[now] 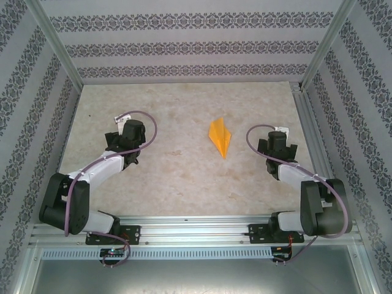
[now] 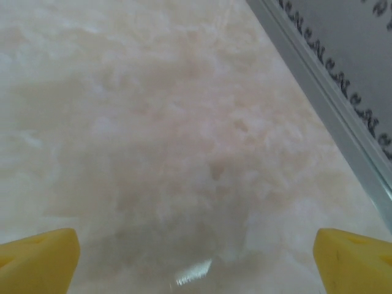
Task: Fold a paper plane with a square sheet of paper (pick it up from the middle)
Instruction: Reset both arms
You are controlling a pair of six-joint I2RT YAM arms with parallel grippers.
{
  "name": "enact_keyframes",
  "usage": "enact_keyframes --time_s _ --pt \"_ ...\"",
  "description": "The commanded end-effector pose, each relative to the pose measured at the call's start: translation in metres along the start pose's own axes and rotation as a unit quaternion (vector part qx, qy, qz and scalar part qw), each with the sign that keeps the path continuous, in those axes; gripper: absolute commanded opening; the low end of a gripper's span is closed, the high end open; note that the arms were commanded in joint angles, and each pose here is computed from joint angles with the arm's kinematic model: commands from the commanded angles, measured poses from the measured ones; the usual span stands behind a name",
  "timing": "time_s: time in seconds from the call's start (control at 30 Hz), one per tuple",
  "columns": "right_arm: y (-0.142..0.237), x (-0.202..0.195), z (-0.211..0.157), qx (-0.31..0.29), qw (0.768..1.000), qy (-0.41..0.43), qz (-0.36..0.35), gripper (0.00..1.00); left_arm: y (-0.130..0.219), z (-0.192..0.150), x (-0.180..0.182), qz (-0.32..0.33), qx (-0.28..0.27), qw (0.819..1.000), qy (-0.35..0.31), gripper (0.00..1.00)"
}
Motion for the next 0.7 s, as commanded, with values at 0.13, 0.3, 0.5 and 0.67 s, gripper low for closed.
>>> enact_keyframes --time_s 0.13,0.3,0.5,0.67 --pt "-0.026 -0.003 0.057 -0.106 0.992 -0.035 0.059 0.98 -0.032 -0.016 0.019 0.007 -0.036 0.999 -0.038 1.0" --pt "-0.015 0.009 0.05 -0.174 0.979 -0.021 0.108 0.98 -0.023 -0.012 0.022 -0.074 -0.126 0.989 -0.032 1.0" --pt "0.002 0.011 0.021 -0.27 0.956 -0.03 0.109 0.98 -0.034 -0.038 0.026 -0.163 -0.122 0.979 -0.028 1.0" --pt "-0.008 0.009 0.021 -0.226 0.97 -0.037 0.085 0.98 -0.041 -0.036 0.031 -0.147 -0.11 0.983 -0.012 1.0"
Point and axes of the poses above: each hand's point on the last joint's axis, 136 mm out from that joint toward the fingers, its own y axis back along the fingers, its own x axis along the line the jaws close on, z = x × y, the point moved 8 cm from there along y, back along the fingers, and after that the axes turned 9 degrees about y, right-handed, at the moved point
